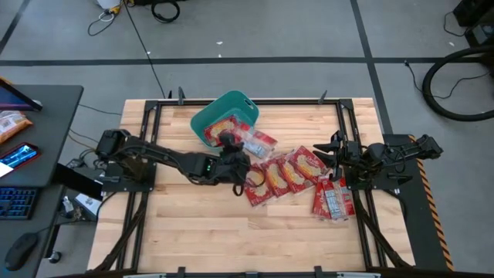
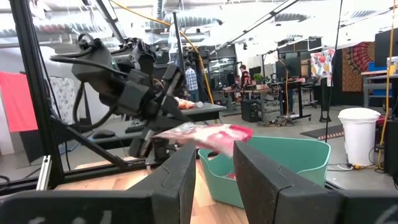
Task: Sort popcorn bags into baskets
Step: Put the red popcorn bag into the green bin
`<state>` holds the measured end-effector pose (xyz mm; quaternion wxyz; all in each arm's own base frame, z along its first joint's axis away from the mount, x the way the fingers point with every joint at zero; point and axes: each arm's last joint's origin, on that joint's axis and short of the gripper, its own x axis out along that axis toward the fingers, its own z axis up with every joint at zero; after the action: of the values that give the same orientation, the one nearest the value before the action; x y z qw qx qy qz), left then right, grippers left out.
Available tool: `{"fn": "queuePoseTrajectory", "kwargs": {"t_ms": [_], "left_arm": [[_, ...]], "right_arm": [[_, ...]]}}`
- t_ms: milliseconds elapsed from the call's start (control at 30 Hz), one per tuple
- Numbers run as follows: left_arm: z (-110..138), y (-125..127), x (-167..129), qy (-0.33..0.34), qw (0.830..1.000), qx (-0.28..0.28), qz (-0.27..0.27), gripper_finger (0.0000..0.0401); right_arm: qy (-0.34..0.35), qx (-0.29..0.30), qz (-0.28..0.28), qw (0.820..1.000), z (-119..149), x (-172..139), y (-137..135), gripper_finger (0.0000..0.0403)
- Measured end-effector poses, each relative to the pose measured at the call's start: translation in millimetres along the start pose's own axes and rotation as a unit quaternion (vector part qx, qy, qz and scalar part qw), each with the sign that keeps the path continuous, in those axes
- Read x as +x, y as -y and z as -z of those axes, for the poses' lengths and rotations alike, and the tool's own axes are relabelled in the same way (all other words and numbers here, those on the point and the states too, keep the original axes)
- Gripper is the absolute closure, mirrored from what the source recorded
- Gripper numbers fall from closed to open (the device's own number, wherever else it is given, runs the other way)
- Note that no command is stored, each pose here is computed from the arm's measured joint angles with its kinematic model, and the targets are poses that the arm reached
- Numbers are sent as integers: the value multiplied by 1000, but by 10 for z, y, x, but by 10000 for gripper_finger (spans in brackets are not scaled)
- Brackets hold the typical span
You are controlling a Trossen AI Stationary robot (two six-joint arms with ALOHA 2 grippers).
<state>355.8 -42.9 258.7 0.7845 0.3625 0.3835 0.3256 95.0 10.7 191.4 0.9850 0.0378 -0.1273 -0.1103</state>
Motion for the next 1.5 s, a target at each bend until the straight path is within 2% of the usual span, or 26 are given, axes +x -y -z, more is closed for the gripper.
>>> {"fn": "queuePoseTrajectory", "kwargs": {"t_ms": [400, 733, 967, 1500], "left_arm": [[63, -127, 112, -55, 992, 21, -107, 399], [221, -196, 262, -98, 989, 2, -112, 399], [243, -197, 294, -98, 991, -16, -85, 399], [330, -255, 389, -124, 988, -27, -87, 399]], "right_arm": [[0, 0, 0, 1000, -1, 0, 0, 289], [0, 0, 0, 1000, -1, 0, 0, 289], [0, 0, 0, 1000, -1, 0, 0, 289], [0, 0, 0, 1000, -1, 0, 0, 289]]}}
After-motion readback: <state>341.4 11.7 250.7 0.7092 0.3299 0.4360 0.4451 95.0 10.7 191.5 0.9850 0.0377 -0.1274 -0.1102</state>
